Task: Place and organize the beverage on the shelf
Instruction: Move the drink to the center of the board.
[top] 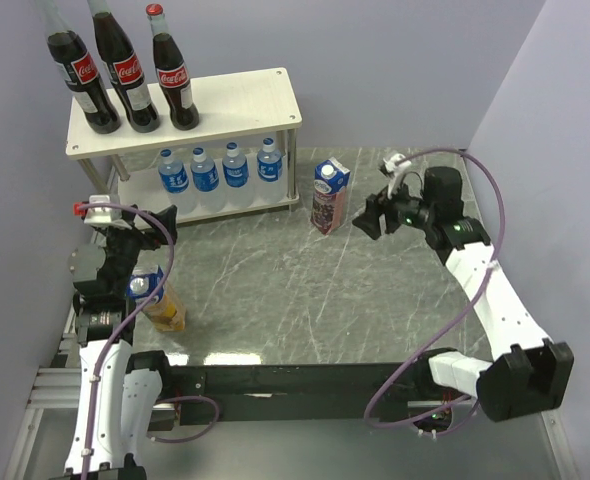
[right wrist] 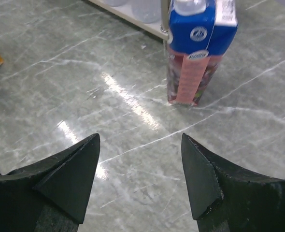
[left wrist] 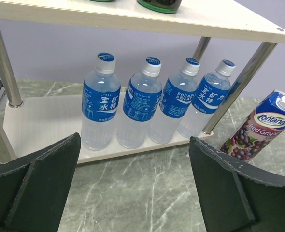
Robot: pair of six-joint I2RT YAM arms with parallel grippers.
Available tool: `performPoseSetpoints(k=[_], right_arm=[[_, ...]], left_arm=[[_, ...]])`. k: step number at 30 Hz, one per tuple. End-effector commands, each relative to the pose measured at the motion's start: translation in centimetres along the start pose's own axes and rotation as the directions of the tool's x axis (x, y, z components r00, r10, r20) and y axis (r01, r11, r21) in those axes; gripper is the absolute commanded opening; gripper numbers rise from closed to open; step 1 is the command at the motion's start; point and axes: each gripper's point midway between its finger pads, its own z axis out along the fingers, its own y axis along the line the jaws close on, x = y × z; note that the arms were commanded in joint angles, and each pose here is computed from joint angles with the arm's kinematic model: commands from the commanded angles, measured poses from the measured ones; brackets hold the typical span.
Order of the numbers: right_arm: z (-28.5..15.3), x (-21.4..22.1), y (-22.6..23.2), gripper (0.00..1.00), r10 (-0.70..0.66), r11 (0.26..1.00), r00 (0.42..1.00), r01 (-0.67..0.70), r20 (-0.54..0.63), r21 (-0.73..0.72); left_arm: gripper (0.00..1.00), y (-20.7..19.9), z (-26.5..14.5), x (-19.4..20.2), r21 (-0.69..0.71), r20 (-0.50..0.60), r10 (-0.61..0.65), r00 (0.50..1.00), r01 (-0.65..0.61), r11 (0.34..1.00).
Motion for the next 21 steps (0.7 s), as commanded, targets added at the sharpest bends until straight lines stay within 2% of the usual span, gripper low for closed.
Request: performPoseSetpoints(k=[1,4,7,8,12,14,15,17,19,20,21], right_arm=[[0.7,-4.1,-0.7,0.74,-0.067,0.996,0.997,0.064,0.038,0.069],[0.7,-5.5,1.1,0.74,-0.099,0.995,0.995,0.099,0.031,0.015],[0.7,-5.8,6.7,0.74,-0.195,0.954,0.980,0.200,0.043,-0.224],[0.9,-5.7,9.4,0.75,-0.240,0.915,0.969,0.248,0.064,-0.317],[1.9,-5.7,15.1,0.75,-0.313,0.819,0.944,0.324,0.104,-0.474],[3.0,-5.6,17.5,0.75,-0.332,0.773,0.936,0.339,0.114,-0.537],[3.2,-5.5,20.1,0.75,-0.348,0.724,0.927,0.360,0.139,-0.589],[4.7,-5.0,22.2,0.75,-0.354,0.686,0.925,0.359,0.141,-0.633],[5.5,-4.9,26.0,0.75,-0.370,0.609,0.903,0.413,0.219,-0.677],[6.4,-4.3,27.4,0.75,-0.369,0.588,0.902,0.414,0.225,-0.695],[7.1,-5.2,28.7,0.75,-0.367,0.573,0.885,0.458,0.288,-0.679]], left_arm=[[0.99,-0.7,-0.6,-0.8,0.025,0.030,-0.004,1.000,0.003,1.000],[1.00,-0.7,-0.8,-1.1,0.014,0.037,-0.002,0.999,0.002,1.000],[1.00,-0.3,-1.2,-2.0,-0.024,0.071,-0.009,0.997,0.011,1.000],[1.00,0.0,-1.5,-2.4,-0.043,0.091,-0.010,0.996,0.014,0.999],[0.99,2.3,-2.6,-4.6,-0.195,0.215,-0.098,0.972,0.141,0.971],[0.99,3.9,-3.6,-5.5,-0.284,0.273,-0.098,0.957,0.178,0.942],[0.99,4.0,-3.9,-5.9,-0.296,0.287,-0.094,0.953,0.182,0.938],[0.99,4.2,-4.8,-6.5,-0.316,0.307,-0.081,0.948,0.182,0.931],[0.99,4.6,-5.5,-7.2,-0.341,0.335,-0.068,0.940,0.188,0.921],[0.99,5.3,-6.4,-7.8,-0.382,0.372,-0.055,0.927,0.207,0.901],[0.99,5.8,-6.9,-7.9,-0.407,0.389,-0.049,0.920,0.219,0.887]])
